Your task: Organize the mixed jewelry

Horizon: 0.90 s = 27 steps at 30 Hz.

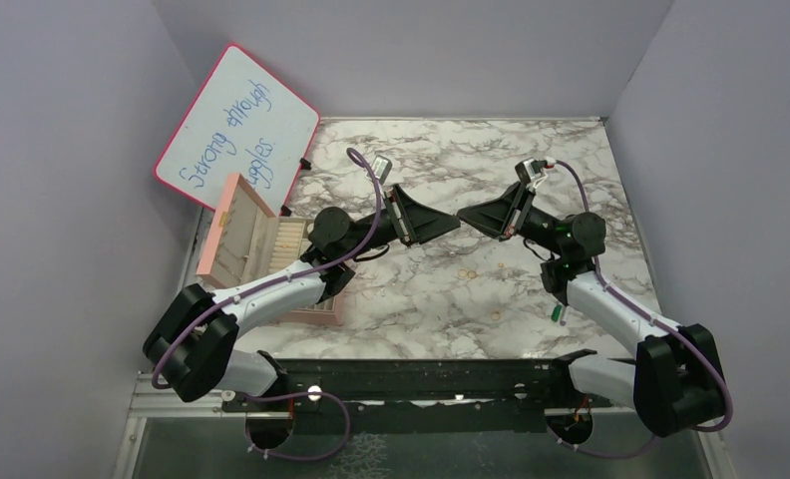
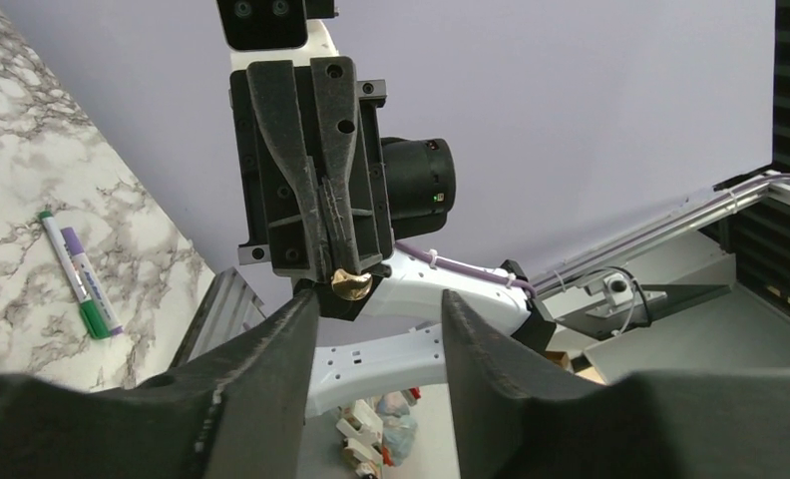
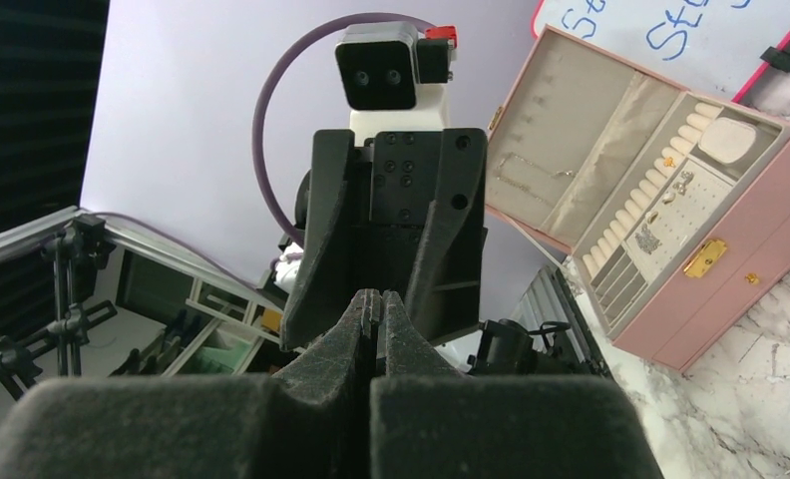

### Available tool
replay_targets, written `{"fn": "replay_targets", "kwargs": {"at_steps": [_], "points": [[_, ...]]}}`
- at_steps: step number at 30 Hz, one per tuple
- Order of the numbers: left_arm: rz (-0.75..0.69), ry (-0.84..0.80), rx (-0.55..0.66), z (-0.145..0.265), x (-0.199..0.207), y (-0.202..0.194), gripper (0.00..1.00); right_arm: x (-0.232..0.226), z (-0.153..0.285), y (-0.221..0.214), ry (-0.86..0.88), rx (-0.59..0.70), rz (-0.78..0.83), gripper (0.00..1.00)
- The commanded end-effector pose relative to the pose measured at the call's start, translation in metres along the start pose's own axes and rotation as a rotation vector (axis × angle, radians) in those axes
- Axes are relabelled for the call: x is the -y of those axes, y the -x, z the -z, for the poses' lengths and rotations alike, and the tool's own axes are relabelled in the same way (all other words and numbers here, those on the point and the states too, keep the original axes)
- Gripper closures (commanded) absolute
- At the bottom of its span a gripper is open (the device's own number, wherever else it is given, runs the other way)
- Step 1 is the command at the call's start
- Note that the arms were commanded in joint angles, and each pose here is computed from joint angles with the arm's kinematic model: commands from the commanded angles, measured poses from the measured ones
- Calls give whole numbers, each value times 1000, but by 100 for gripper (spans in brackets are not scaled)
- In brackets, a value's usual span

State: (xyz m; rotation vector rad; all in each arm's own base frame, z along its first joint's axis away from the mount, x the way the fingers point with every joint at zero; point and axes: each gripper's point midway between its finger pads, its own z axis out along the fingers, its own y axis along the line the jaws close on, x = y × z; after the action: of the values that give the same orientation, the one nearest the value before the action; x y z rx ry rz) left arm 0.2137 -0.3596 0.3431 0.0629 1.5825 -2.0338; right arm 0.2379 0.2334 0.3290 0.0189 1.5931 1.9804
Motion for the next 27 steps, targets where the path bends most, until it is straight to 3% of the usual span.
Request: {"fn": "replay_targets", "kwargs": {"at_steps": [1, 4, 13, 27], "points": [[-16, 4, 8, -1, -1, 1, 46, -6, 2, -8, 21, -32, 49, 99], [9, 11, 5, -1, -2, 0, 43, -6, 1, -8, 20, -36, 77, 99], [110, 7, -14, 4, 4, -5, 41, -20, -1, -16, 94, -144, 361, 99], [168, -6, -32, 8, 12, -9, 49, -34, 2, -22, 164, -177, 560, 99]]}}
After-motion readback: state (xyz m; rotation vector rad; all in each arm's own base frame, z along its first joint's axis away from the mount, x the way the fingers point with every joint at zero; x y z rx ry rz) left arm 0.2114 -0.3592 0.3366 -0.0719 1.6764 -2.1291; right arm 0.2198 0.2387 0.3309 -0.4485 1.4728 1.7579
